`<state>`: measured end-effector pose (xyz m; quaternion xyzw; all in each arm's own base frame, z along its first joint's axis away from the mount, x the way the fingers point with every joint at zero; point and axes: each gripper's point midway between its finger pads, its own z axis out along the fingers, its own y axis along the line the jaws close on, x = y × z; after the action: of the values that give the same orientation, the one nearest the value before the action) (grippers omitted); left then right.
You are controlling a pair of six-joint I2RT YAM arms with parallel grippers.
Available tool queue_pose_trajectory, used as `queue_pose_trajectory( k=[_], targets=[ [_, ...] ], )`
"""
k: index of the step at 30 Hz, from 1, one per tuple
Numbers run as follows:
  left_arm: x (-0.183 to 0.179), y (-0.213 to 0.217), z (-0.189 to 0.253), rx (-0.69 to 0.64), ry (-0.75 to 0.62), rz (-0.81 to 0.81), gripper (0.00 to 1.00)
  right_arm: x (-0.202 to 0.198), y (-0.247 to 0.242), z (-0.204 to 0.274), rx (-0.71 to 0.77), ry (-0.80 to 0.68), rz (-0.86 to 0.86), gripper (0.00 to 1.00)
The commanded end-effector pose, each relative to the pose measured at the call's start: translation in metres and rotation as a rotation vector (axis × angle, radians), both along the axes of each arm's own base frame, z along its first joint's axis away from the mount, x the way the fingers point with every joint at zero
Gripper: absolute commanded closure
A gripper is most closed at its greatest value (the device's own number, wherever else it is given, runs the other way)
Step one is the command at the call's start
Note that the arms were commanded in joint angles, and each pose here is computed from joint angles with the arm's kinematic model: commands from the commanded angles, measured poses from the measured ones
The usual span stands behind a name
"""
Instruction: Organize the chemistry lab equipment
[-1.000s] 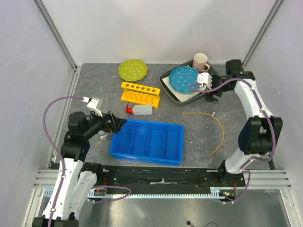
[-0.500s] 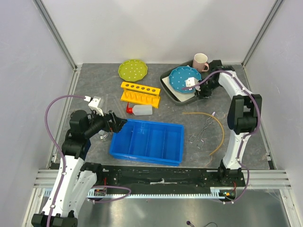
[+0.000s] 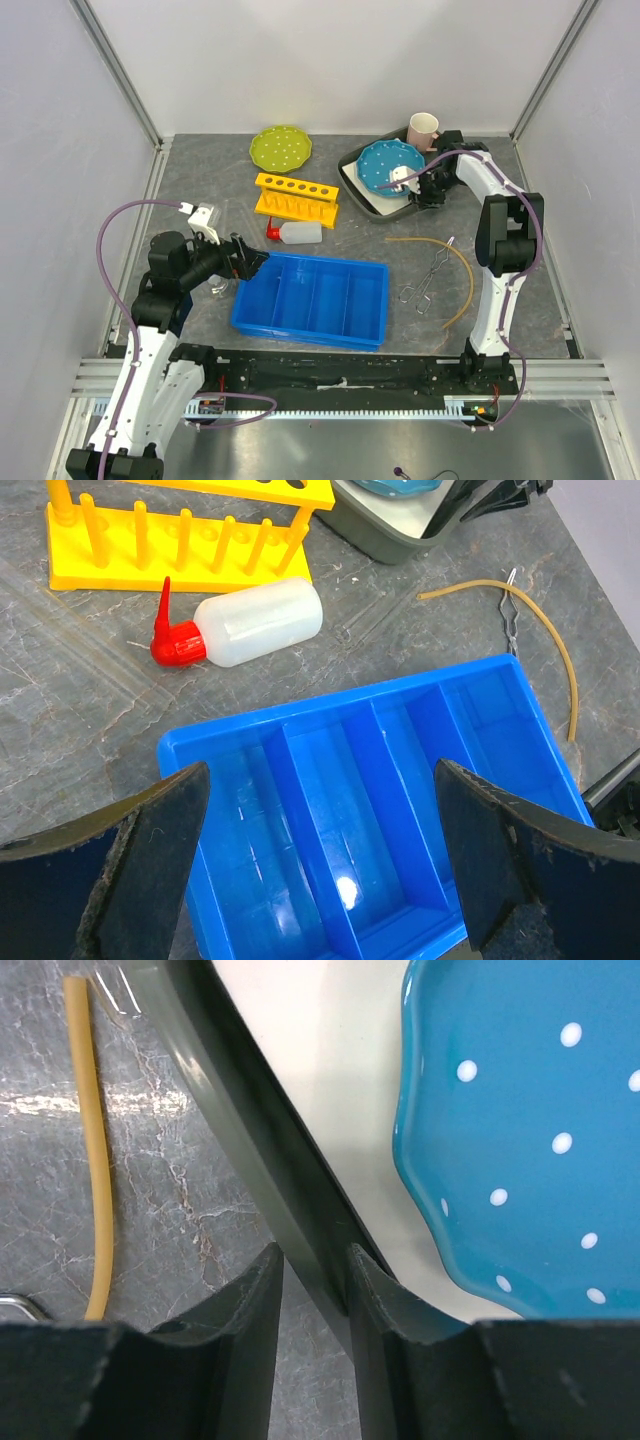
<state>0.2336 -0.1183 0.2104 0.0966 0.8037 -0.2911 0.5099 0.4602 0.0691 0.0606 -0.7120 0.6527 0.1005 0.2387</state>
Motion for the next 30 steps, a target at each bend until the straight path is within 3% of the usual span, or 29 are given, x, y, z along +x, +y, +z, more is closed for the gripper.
queue_pose_trajectory(
  k=[1,7,30],
  targets=[
    [0.005,0.000,0.012,0.026,-0.074,-0.014,0.00,0.013,0.000,0.008,0.013,-0.028,-0.050,0.64],
    [0.004,0.000,0.014,0.024,-0.080,-0.017,0.00,0.016,-0.001,0.011,0.025,-0.027,-0.112,0.72],
    [0.000,-0.003,0.020,0.016,-0.105,-0.032,0.00,0.046,-0.034,0.017,0.036,-0.126,-0.502,0.78]
  ],
)
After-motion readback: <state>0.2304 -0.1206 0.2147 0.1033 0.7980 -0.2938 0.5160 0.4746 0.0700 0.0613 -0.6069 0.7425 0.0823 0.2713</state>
